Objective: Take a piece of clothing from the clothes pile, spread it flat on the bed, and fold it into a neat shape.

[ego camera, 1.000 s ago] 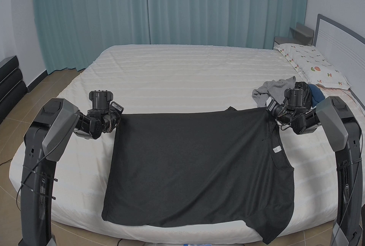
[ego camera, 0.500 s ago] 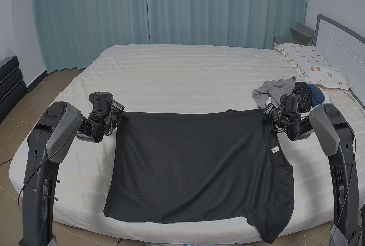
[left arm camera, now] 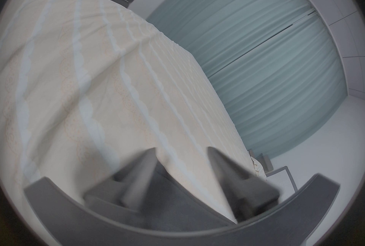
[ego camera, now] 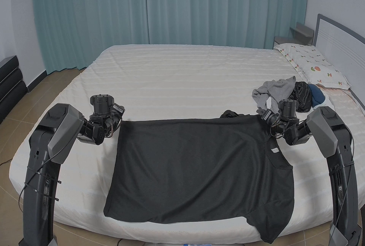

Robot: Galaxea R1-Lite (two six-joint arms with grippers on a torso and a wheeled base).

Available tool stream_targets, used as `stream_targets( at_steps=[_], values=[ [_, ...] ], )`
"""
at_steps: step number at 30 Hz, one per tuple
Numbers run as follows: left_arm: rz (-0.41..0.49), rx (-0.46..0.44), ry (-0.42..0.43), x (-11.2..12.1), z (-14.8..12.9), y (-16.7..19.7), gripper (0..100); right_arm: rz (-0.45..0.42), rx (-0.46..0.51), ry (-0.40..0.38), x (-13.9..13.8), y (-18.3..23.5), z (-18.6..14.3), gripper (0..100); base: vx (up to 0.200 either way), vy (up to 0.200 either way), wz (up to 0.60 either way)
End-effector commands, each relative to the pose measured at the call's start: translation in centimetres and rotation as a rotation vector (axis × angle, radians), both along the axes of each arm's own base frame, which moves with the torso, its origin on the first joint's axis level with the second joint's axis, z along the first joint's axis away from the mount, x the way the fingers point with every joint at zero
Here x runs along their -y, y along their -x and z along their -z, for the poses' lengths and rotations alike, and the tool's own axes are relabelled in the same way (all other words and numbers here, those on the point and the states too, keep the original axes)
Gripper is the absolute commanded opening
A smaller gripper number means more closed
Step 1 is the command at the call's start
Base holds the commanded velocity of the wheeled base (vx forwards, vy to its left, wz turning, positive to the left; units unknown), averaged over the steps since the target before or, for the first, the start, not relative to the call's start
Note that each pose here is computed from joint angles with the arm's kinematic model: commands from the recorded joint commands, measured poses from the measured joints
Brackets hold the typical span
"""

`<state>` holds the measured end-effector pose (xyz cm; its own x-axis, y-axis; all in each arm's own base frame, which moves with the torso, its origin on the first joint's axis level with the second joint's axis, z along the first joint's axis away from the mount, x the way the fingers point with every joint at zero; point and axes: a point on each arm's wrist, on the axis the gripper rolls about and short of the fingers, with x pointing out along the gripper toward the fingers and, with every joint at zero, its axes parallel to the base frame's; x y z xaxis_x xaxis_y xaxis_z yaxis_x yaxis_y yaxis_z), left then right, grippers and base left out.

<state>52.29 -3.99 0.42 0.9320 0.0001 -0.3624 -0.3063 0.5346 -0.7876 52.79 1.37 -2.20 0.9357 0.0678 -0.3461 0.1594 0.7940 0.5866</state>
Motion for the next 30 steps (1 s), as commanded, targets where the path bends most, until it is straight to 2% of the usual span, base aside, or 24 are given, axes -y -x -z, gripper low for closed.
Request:
stream_targets(
  at_steps=[1, 3, 7, 8, 9, 11, 14, 15, 16, 21, 23, 30],
  values=[
    [-0.006, -0.012, 0.000, -0.2, -0.1, 0.3, 100, 0.018, 0.000, -0.033, 0.9, 1.4, -2.6, 100, 0.000, 0.000, 0.00],
    [-0.007, -0.018, 0.000, -0.4, -0.7, 0.9, 100, 0.042, 0.001, -0.073, 1.5, 2.2, -4.1, 100, 0.000, 0.000, 0.00],
    [-0.024, 0.004, 0.025, -1.3, -4.9, 3.2, 100, 0.050, -0.030, -0.142, 2.2, 5.2, -6.9, 100, 0.000, 0.000, 0.00],
    [-0.025, 0.004, 0.025, -1.4, -5.0, 3.3, 100, 0.050, -0.031, -0.143, 2.2, 5.3, -7.0, 100, 0.000, 0.000, 0.00],
    [-0.024, 0.000, 0.047, -1.6, -6.6, 4.8, 100, 0.046, -0.051, -0.159, 2.5, 7.4, -8.3, 100, 0.000, 0.000, 0.00],
    [-0.011, -0.013, 0.055, -1.7, -7.6, 6.2, 100, 0.039, -0.076, -0.177, 2.8, 9.9, -9.1, 100, 0.000, 0.000, 0.00],
    [0.015, -0.063, 0.062, -1.7, -7.7, 8.6, 100, 0.013, -0.108, -0.209, 3.1, 13.8, -9.6, 100, 0.000, 0.000, 0.00],
    [0.015, -0.063, 0.062, -1.7, -7.7, 8.6, 100, 0.013, -0.108, -0.209, 3.1, 13.8, -9.6, 100, 0.000, 0.000, 0.00],
    [0.036, -0.095, 0.071, -1.7, -7.6, 10.1, 100, -0.004, -0.144, -0.211, 3.0, 16.3, -9.5, 100, 0.000, 0.000, 0.00],
    [0.060, -0.184, 0.084, -1.6, -7.1, 14.1, 100, -0.028, -0.184, -0.235, 2.9, 20.1, -9.9, 100, 0.000, 0.000, 0.00],
    [0.082, -0.230, 0.093, -1.5, -6.6, 16.4, 100, -0.043, -0.230, -0.240, 2.5, 21.9, -9.4, 100, 0.000, 0.000, 0.00],
    [0.135, -0.317, 0.089, -0.6, -5.4, 22.4, 100, -0.121, -0.327, -0.266, 2.2, 24.6, -7.7, 100, -0.200, 0.000, 0.00]
  ],
)
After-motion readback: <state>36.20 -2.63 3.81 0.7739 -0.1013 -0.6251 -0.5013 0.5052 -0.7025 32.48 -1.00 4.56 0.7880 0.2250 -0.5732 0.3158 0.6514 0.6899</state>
